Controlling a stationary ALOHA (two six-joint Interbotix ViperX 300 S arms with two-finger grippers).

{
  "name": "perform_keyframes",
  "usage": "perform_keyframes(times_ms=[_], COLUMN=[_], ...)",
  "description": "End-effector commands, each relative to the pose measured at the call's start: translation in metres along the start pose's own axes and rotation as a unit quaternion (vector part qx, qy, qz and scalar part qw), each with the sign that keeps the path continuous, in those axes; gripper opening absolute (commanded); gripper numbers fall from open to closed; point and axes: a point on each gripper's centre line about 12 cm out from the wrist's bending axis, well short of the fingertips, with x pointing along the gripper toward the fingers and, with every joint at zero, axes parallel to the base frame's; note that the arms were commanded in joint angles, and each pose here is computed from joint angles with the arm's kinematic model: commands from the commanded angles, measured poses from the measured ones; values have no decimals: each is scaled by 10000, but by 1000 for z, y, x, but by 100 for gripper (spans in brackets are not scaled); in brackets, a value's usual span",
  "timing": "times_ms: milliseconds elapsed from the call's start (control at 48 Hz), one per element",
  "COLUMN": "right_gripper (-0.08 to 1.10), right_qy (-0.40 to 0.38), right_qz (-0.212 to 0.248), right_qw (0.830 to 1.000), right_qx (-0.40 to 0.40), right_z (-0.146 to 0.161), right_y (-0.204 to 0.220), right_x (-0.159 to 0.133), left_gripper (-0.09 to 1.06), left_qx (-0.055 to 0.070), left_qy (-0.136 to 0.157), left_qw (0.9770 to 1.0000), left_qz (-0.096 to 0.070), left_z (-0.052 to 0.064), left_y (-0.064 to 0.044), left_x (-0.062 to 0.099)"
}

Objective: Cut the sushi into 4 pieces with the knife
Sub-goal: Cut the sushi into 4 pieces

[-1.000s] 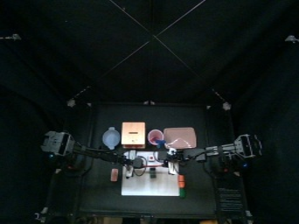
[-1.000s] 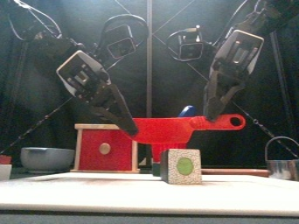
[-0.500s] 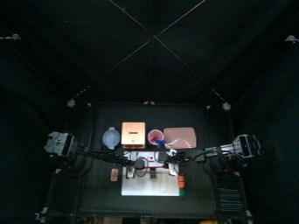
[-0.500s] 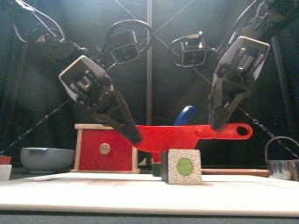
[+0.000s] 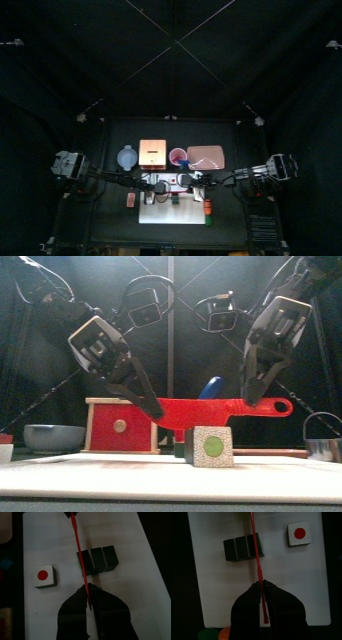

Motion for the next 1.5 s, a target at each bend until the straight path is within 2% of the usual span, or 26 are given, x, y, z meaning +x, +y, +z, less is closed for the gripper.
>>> perform_keyframes(times_ms=[21,292,458,667,938,1208,1396,1500], right_gripper=[34,34,34,34,34,34,34,34], right_qy=[-276,-348,-331,-160,-7,-17,-136,-122], right_qz=[58,84,88,96,60,38,71,64], right_qw=[9996,9994,9994,9998,10000,10000,9999,9999], right_qx=[-10,-20,-31,20,-23,-64,-58,-43], right_z=[12,13,12,5,1,2,7,6], right_y=[4,5,6,7,6,6,8,7], right_x=[-13,-17,-16,-7,4,7,0,0], left_gripper=[40,40,40,40,40,40,40,40], left_qx=[96,131,154,150,170,170,158,159], left_qy=[-117,-272,-257,-135,-205,-90,-166,-128], left_qw=[9999,9995,9995,9997,9994,9996,9995,9995], left_qz=[-76,-112,-129,-159,-198,-220,-225,-225], left_z=[9,20,19,12,18,13,20,17], left_y=[-8,-12,-14,-17,-21,-24,-24,-24], left_x=[-1,-5,-5,2,3,7,4,6])
